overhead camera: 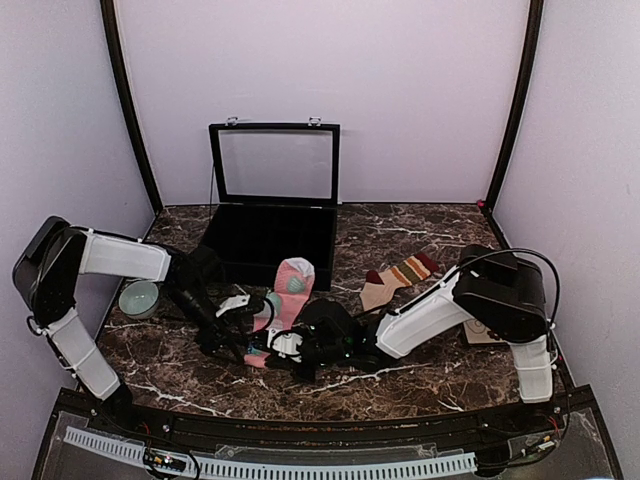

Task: Roll the socks
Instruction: Roll the sock at the center of the board.

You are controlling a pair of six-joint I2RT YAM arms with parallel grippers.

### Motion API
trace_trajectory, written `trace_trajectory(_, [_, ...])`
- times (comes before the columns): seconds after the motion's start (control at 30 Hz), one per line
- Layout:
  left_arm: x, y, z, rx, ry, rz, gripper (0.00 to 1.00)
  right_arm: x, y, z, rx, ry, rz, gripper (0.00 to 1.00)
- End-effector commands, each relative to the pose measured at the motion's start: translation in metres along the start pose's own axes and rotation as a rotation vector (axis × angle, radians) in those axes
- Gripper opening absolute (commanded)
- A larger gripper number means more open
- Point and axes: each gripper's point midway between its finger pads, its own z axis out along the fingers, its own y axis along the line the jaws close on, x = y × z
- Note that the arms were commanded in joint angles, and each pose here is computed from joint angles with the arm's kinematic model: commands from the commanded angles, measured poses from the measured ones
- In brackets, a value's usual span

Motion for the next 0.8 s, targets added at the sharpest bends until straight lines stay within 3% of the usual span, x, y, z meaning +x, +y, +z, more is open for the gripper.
trace_trajectory(0.0, [-0.007,-0.018,-0.024,-0.038,-0.040,0.041,0.74,0.074,0.025,-0.007,-0.083,0.231,0.122,0.00])
trace_trajectory(0.17, [-0.012,-0.033,-0.037,-0.087,-0.068,0.139,0.65,0.073,0.031,-0.007,-0.131,0.247,0.233,0.00])
trace_trajectory(0.37, [-0.008,-0.035,-0.037,-0.096,-0.062,0.144,0.58,0.062,0.027,-0.003,-0.200,0.278,0.357,0.00])
trace_trajectory(0.63, [-0.018,-0.020,-0.034,-0.175,-0.120,0.184,0.60,0.067,0.020,0.004,-0.243,0.317,0.598,0.00])
trace_trajectory(0.77, [-0.015,-0.028,-0.021,-0.155,-0.082,0.237,0.59,0.077,0.017,0.006,-0.252,0.362,0.686,0.00])
